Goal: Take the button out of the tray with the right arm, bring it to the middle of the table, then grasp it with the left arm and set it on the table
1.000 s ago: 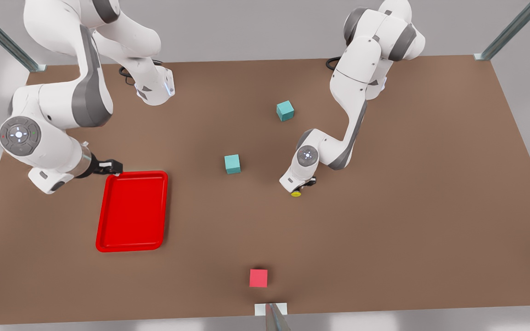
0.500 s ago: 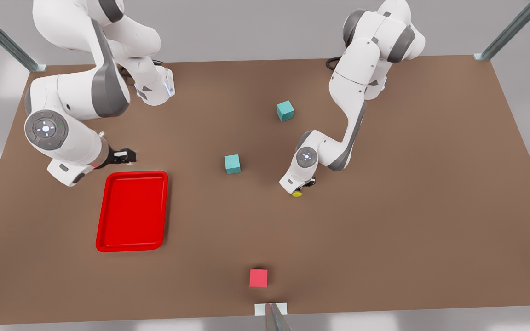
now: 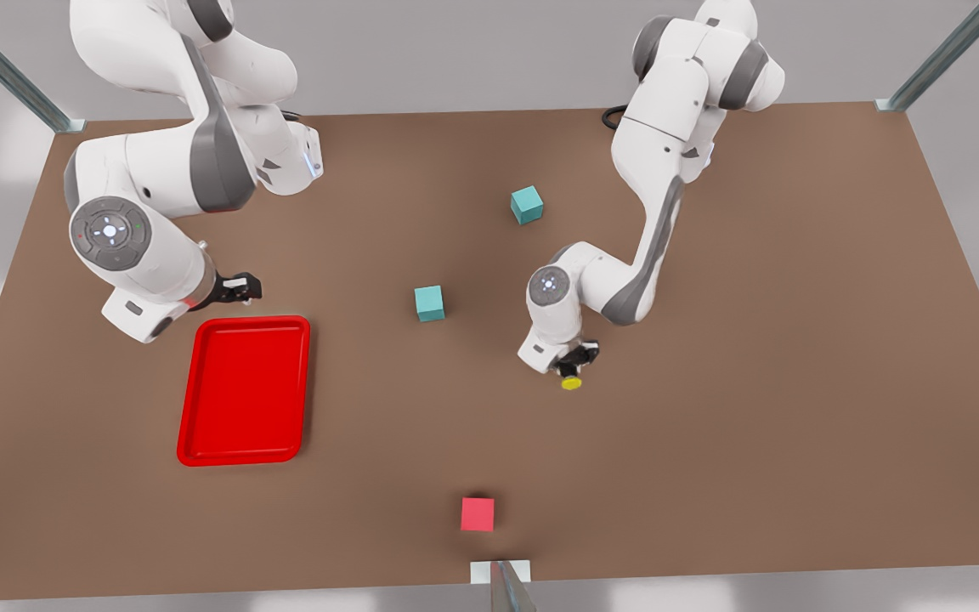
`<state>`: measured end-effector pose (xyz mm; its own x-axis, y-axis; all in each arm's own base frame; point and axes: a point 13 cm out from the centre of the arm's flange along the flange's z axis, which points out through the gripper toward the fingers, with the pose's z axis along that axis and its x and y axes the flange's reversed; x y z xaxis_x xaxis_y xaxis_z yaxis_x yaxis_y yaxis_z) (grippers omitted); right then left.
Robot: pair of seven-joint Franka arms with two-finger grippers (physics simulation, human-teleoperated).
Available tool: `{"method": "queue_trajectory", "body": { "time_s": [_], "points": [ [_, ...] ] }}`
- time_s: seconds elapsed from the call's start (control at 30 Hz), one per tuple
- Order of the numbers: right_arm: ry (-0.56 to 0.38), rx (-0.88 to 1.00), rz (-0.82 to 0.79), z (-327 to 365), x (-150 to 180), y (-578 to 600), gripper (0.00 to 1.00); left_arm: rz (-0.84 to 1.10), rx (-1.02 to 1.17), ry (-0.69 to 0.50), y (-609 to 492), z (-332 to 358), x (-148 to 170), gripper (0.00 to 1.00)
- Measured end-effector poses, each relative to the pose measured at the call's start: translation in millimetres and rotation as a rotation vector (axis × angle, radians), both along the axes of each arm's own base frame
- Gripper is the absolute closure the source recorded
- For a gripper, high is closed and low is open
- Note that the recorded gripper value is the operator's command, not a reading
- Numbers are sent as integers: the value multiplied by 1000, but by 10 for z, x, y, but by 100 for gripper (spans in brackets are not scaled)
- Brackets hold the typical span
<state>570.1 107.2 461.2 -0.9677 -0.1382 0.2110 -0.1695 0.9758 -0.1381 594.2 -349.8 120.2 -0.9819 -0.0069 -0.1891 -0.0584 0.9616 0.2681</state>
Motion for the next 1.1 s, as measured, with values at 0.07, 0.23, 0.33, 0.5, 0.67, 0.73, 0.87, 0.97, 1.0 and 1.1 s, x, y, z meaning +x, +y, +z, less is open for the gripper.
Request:
{"method": "queue_trajectory", "body": {
  "time_s": [0.07, 0.23, 0.33, 0.5, 0.67, 0.73, 0.87, 0.97, 1.0, 1.1],
  "points": [
    [1, 3, 4, -2, -6, 28, 0, 60, 149, -118, 308, 107, 169, 49],
    [7, 2, -11, -13, -2, -64, 0, 302, 504, -444, 1113, 401, 318, 49],
    [17, -5, 2, 1, -51, 2, 0, 464, 621, -625, 1488, 390, 290, 49],
    [40, -9, 33, -40, -141, 187, 0, 652, 644, -920, 1881, 87, 336, 49],
    [48, -11, 37, -53, -160, 218, 0, 814, 546, -1150, 1970, -161, 461, 49],
    [47, -12, 36, -53, -158, 214, 0, 853, 512, -1213, 2003, -304, 446, 49],
    [46, -12, 35, -50, -155, 211, 0, 926, 442, -1315, 2054, -516, 402, 48],
    [46, -12, 35, -50, -155, 210, 0, 980, 383, -1376, 2060, -596, 392, 43],
    [46, -13, 35, -50, -154, 210, 0, 997, 363, -1395, 2056, -604, 393, 0],
    [46, -12, 35, -51, -155, 212, 0, 1023, 325, -1428, 2039, -624, 395, 0]
  ]
}}
